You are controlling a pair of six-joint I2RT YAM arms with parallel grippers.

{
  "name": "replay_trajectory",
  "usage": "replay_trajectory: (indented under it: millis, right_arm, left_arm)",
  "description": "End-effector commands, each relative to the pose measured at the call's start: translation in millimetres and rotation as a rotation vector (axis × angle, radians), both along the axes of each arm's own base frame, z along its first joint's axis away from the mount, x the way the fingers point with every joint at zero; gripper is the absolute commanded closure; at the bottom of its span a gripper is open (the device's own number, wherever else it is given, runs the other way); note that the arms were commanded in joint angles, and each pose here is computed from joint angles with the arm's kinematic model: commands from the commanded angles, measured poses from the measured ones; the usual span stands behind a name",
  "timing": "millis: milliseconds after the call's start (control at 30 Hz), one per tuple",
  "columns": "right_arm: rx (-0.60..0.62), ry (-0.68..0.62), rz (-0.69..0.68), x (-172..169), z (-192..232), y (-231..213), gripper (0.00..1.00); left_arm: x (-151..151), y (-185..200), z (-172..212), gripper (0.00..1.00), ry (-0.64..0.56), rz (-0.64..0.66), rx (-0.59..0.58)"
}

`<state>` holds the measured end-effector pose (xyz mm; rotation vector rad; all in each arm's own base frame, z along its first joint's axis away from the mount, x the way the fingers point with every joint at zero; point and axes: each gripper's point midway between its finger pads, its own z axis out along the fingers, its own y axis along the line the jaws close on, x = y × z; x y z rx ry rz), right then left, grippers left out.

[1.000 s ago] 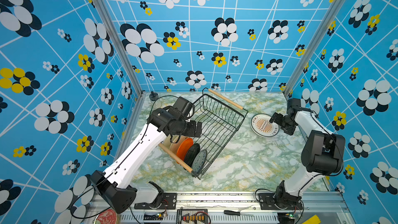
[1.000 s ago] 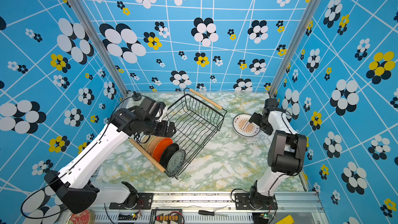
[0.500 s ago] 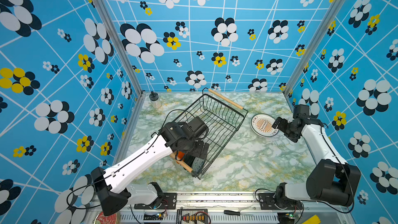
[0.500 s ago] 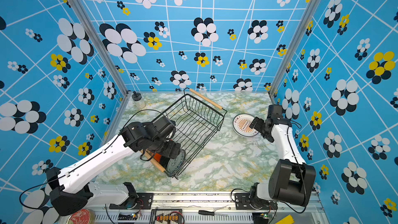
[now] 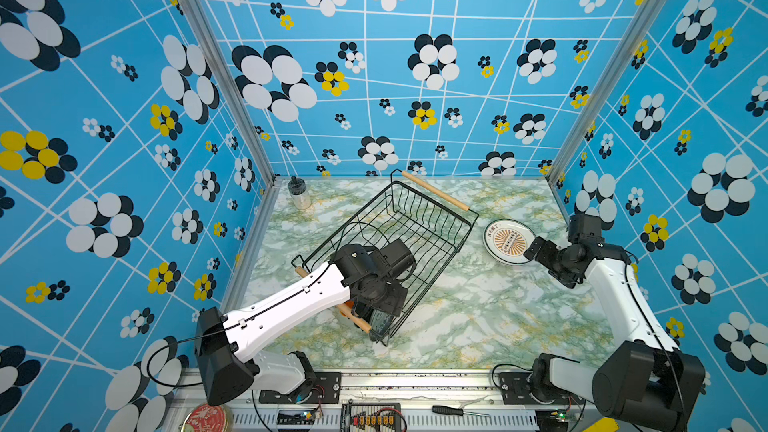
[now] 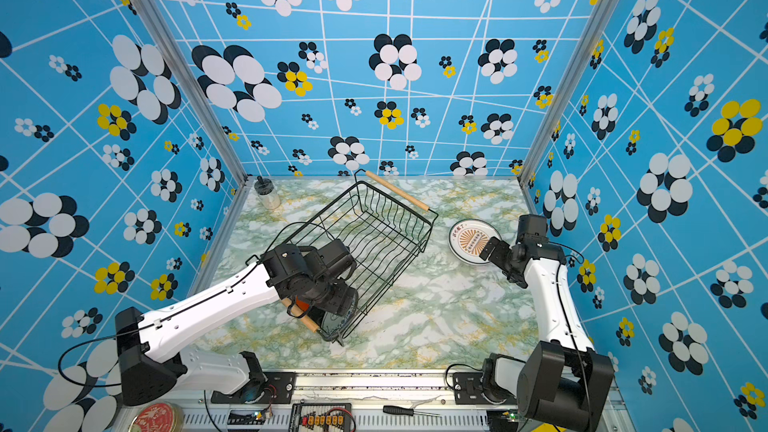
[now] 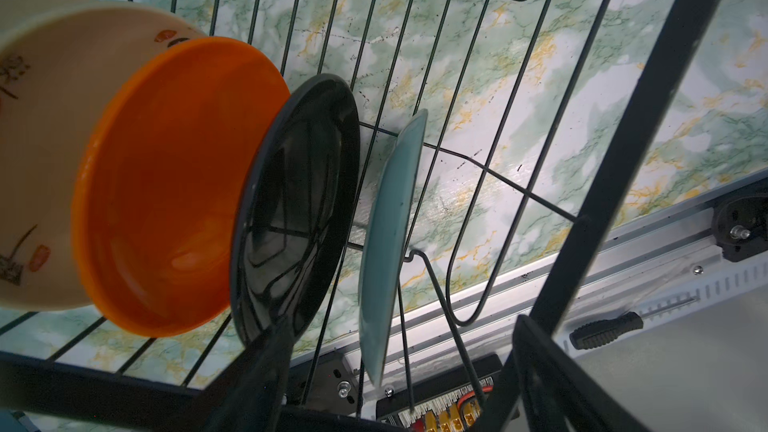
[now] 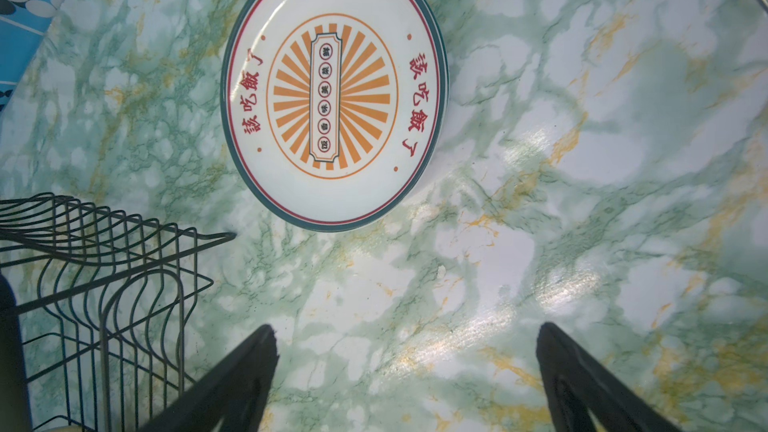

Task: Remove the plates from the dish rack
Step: 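Lower the left gripper onto the blue-patterned plate in the rack and grasp it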

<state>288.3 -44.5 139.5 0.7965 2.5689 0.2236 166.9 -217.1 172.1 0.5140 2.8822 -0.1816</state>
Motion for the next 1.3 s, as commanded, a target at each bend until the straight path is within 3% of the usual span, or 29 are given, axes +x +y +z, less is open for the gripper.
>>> replay_trajectory:
  millis: [0,600,667,1267]
  right_arm:
    - [0.019,0.018,0.020,-8,-5,7,0.01]
    - [0.019,0.014,0.024,-13,-9,9,0.01]
    - [0.017,0.013,0.023,-14,-9,9,0.01]
    - [0.037,-0.025,0.014,-23,-5,14,0.01]
  left_arm:
    - [3,2,-11,0.21,0.000,0.020,0.036]
    - [9,7,-47,0.56,0.074,0.073,0.088]
    - [9,8,-50,0.64,0.084,0.073,0.098]
    - [-2,15,-55,0.82,0.114,0.064,0.104]
